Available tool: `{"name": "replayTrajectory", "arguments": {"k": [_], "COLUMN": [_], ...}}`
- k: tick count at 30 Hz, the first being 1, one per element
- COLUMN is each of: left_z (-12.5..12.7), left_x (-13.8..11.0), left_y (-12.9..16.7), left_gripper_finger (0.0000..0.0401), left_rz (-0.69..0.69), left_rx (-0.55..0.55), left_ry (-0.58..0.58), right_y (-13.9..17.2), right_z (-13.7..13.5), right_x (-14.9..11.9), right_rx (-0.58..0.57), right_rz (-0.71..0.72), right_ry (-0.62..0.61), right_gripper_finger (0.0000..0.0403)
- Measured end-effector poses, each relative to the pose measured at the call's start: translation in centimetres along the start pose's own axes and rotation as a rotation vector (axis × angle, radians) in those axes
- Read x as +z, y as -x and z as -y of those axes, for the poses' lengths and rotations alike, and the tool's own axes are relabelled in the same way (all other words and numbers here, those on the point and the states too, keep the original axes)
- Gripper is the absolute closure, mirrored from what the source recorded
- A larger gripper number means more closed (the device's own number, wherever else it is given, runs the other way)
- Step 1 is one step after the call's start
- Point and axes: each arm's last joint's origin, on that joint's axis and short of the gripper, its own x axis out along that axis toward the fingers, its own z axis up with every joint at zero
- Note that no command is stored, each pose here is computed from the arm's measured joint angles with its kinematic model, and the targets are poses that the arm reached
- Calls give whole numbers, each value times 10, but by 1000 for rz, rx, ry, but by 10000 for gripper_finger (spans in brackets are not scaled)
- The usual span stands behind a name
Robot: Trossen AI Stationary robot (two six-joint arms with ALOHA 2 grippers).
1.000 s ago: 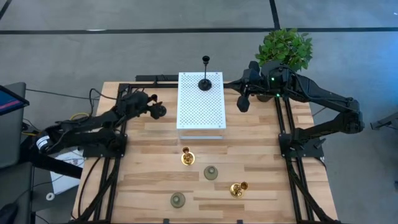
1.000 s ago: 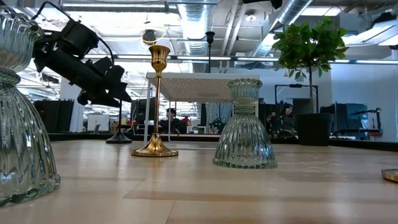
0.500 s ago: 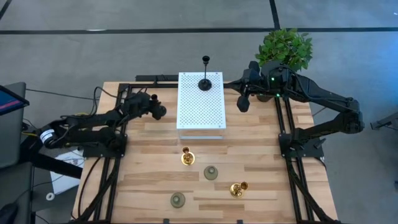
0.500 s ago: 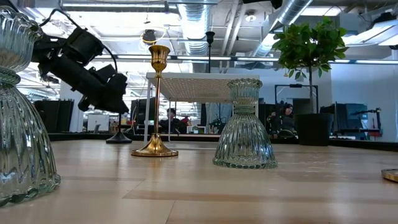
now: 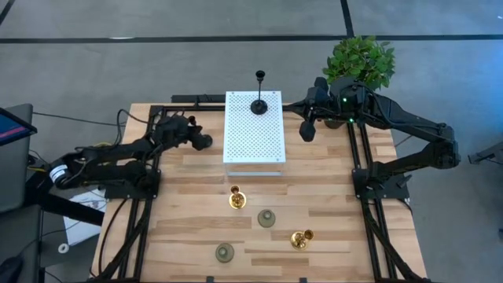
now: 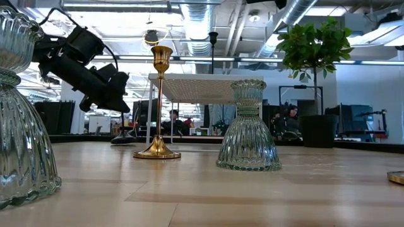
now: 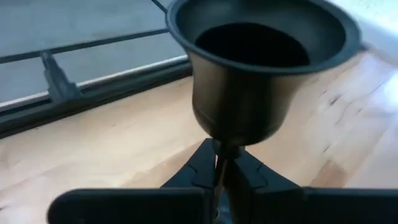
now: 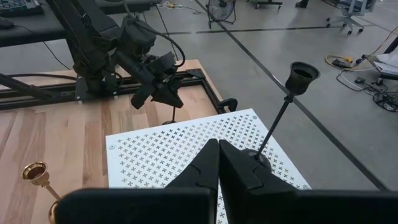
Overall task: Pick & Place candle stick holders
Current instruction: Put the black candle holder aligned with the other black candle holder on the shelf
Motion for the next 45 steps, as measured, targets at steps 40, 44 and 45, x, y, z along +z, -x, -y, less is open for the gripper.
{"name": "replayTrajectory", "arguments": {"k": [40,44,45], "left_z": [103,107,107], "left_x": [201,204,203], "left_y": [-24,-33,-35], "left_gripper_finger": [389,389,389], "left_rz": [25,57,57], "left_rx": [-48,-54,-55], "left_ry": [-273,-264,-264], "right_y": [0,0,0], "right_z": [1,1,1], "right_x": [-5,-6,-6], "right_rx": [-24,-23,-22], "right_rz": [-52,-65,-67], "right_ry": [5,7,7], "right_gripper_finger": [403,403,403]}}
